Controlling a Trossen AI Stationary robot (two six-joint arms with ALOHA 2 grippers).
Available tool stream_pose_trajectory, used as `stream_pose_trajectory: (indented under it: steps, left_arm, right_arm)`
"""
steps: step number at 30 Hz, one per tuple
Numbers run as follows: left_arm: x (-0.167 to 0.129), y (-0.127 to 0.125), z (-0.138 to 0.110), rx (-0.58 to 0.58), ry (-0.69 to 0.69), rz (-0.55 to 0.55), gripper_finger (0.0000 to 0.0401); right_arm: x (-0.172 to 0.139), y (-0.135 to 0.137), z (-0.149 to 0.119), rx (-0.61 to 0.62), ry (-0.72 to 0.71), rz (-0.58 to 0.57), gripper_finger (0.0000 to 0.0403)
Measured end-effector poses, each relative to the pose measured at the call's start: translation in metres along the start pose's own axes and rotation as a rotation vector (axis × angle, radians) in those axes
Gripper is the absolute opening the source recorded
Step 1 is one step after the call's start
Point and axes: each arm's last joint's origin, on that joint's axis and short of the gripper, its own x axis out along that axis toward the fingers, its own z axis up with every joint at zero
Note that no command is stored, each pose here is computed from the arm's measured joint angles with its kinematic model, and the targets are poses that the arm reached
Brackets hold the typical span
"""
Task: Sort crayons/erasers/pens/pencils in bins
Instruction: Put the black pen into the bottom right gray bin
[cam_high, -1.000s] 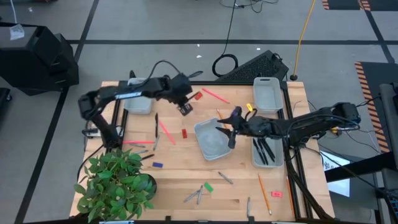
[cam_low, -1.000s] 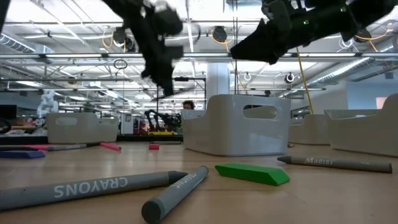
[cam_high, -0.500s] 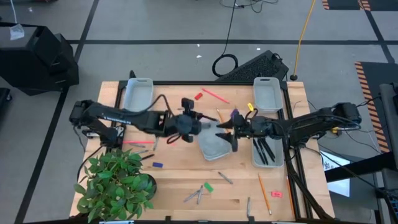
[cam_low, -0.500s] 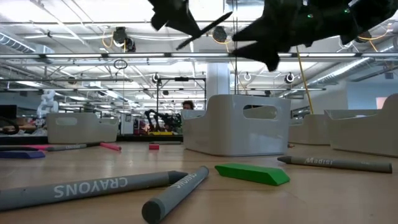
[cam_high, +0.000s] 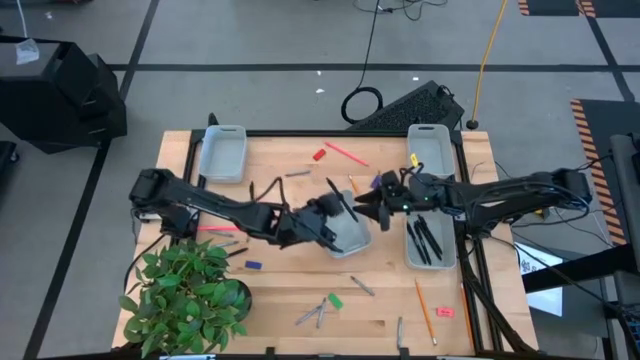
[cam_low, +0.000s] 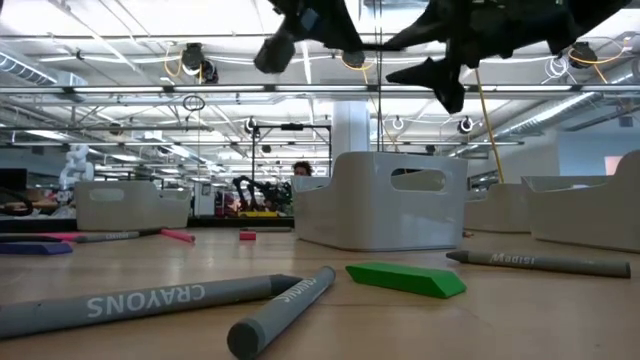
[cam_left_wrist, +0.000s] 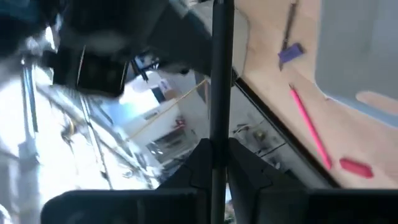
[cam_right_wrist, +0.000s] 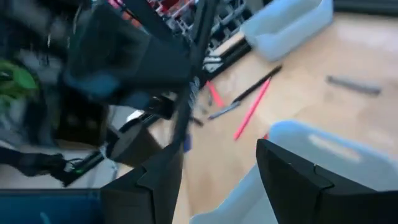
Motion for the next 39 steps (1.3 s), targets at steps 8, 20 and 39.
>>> stream_pose_trajectory:
  steps: [8,20,39]
  left_arm:
    - [0.01,-0.009,0.013,0.102,0.018,-0.006,0.003]
    - [0.004,-0.007,0.018,0.075,-0.016,0.016,0.0031]
    - [0.011,-0.003,0.013,0.099,-0.053,0.044,0.0031]
  right_arm:
    - [0.006,0.004,0.0,0.043,0.044,0.131,0.0199]
    - [0.008,0.001,-0.002,-0.042,0.051,0.111,0.0198]
    - [0.015,-0.006,-0.008,-0.088,0.066,0.041,0.0167]
